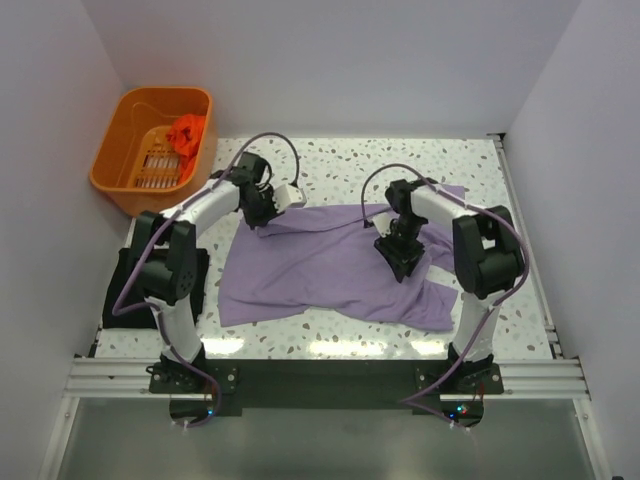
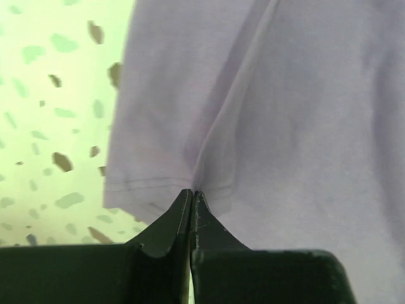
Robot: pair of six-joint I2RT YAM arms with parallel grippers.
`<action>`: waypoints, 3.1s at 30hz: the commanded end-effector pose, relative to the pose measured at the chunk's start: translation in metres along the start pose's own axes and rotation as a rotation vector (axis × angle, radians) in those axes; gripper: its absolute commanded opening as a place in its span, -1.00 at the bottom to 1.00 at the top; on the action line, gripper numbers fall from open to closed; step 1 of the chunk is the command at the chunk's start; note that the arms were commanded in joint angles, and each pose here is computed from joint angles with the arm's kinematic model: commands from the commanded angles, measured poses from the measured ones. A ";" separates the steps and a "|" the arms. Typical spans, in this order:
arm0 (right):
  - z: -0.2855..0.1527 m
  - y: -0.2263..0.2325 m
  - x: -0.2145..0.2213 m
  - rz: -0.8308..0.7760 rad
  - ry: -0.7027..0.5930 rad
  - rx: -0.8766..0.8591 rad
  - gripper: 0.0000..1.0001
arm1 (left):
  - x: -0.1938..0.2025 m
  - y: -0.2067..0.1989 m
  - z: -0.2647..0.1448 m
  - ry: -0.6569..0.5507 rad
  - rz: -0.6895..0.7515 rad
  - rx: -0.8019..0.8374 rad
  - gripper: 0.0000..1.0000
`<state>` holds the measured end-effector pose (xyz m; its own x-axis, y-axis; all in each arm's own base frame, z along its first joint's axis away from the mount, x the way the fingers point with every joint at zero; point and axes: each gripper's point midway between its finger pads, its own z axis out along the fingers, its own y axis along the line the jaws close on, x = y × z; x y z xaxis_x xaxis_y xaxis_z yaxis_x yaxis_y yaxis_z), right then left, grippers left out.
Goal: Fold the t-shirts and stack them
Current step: Flatten the tshirt out
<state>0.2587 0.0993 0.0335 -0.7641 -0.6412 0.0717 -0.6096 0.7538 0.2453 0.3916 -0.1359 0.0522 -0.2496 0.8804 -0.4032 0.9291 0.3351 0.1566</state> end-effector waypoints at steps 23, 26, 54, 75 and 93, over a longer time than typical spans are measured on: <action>-0.094 -0.043 -0.037 0.015 -0.358 -0.030 -0.06 | -0.016 0.136 -0.033 -0.110 -0.193 -0.426 -1.00; -0.121 -0.114 -0.043 0.204 -0.446 0.084 -0.13 | -0.019 0.137 -0.028 -0.118 -0.209 -0.414 -1.00; -0.091 -0.313 -0.103 0.600 -0.577 0.489 -0.18 | -0.017 0.145 -0.007 -0.120 -0.277 -0.381 -1.00; -0.071 -0.289 -0.107 0.559 -0.557 0.296 -1.00 | -0.021 0.147 -0.007 -0.139 -0.316 -0.361 -1.00; -0.218 -0.252 -0.101 0.479 -0.891 0.429 -1.00 | -0.039 0.150 -0.044 -0.234 -0.359 -0.410 -1.00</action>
<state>0.5279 -0.0567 0.1255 -0.8054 -0.0607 -0.5896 -0.0970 0.9948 0.0301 0.5185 -0.1074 0.0828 -0.4735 0.6553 -0.5885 0.6533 0.7095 0.2644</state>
